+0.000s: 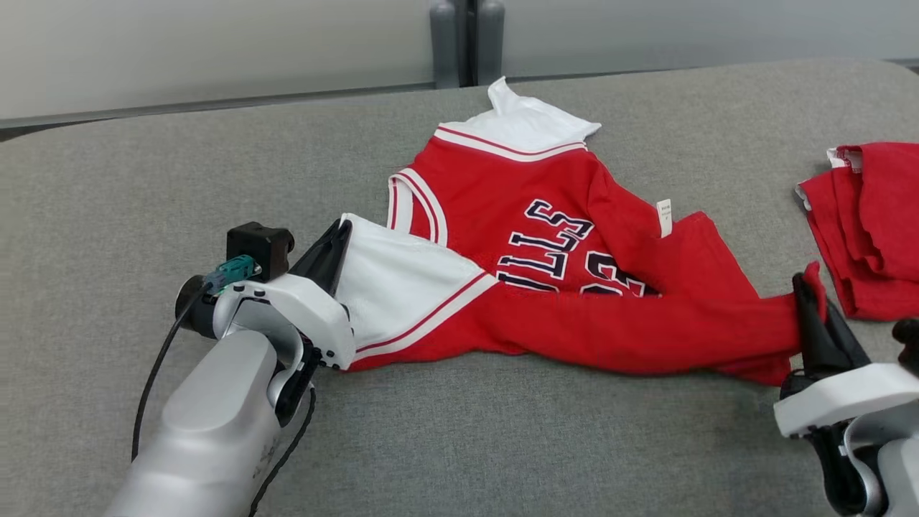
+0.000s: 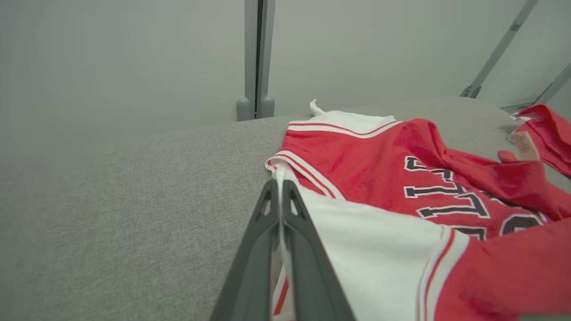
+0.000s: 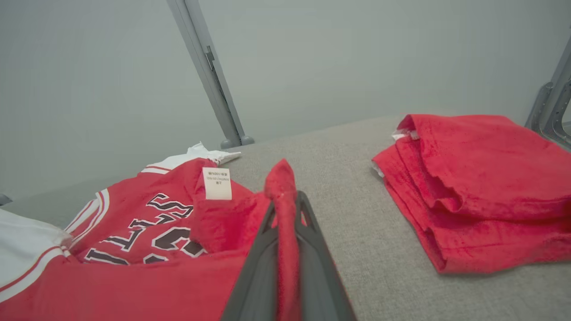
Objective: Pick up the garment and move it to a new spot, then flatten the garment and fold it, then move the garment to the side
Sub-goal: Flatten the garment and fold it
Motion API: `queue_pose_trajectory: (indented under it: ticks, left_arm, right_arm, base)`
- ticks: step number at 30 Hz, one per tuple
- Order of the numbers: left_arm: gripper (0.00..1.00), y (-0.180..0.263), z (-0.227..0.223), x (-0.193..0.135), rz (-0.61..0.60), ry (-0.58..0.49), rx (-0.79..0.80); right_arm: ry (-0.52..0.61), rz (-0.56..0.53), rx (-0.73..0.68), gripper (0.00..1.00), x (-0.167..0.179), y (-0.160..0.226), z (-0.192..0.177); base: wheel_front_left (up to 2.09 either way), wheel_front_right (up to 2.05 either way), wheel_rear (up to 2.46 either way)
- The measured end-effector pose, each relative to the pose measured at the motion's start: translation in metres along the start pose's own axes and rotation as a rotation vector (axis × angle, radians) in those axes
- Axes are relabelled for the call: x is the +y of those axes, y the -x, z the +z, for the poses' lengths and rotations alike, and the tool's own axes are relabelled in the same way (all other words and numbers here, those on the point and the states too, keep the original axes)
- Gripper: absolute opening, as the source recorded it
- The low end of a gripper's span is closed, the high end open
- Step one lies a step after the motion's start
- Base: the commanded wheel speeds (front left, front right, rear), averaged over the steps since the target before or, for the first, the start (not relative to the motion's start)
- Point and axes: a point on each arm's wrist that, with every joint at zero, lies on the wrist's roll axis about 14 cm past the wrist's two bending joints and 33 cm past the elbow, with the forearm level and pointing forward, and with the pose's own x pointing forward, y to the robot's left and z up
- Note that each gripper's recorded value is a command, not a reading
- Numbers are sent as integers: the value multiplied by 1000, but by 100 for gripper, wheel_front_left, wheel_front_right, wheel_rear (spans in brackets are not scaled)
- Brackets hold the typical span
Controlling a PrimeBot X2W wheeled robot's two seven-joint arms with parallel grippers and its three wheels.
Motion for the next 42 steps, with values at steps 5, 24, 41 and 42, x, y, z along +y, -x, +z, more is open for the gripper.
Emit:
queue_pose_trajectory:
  ticks: [5, 24, 41, 42]
  left_arm:
    - [0, 26, 48, 4, -11, -27, -161]
    - [0, 220, 289, -37, -32, -152, -1075]
    - [0, 232, 316, -39, -24, -129, -1075]
    - [0, 224, 317, -36, -28, -116, -1062]
  right_arm:
    - [94, 64, -129, 0, 11, -9, 56]
    - [304, 235, -815, 0, 109, 39, 321]
    - [151, 242, -701, 0, 124, 33, 311]
    - [123, 250, -681, 0, 125, 25, 310]
  base:
    - [0, 0, 0]
    - [0, 0, 0]
    - [0, 0, 0]
    - [0, 0, 0]
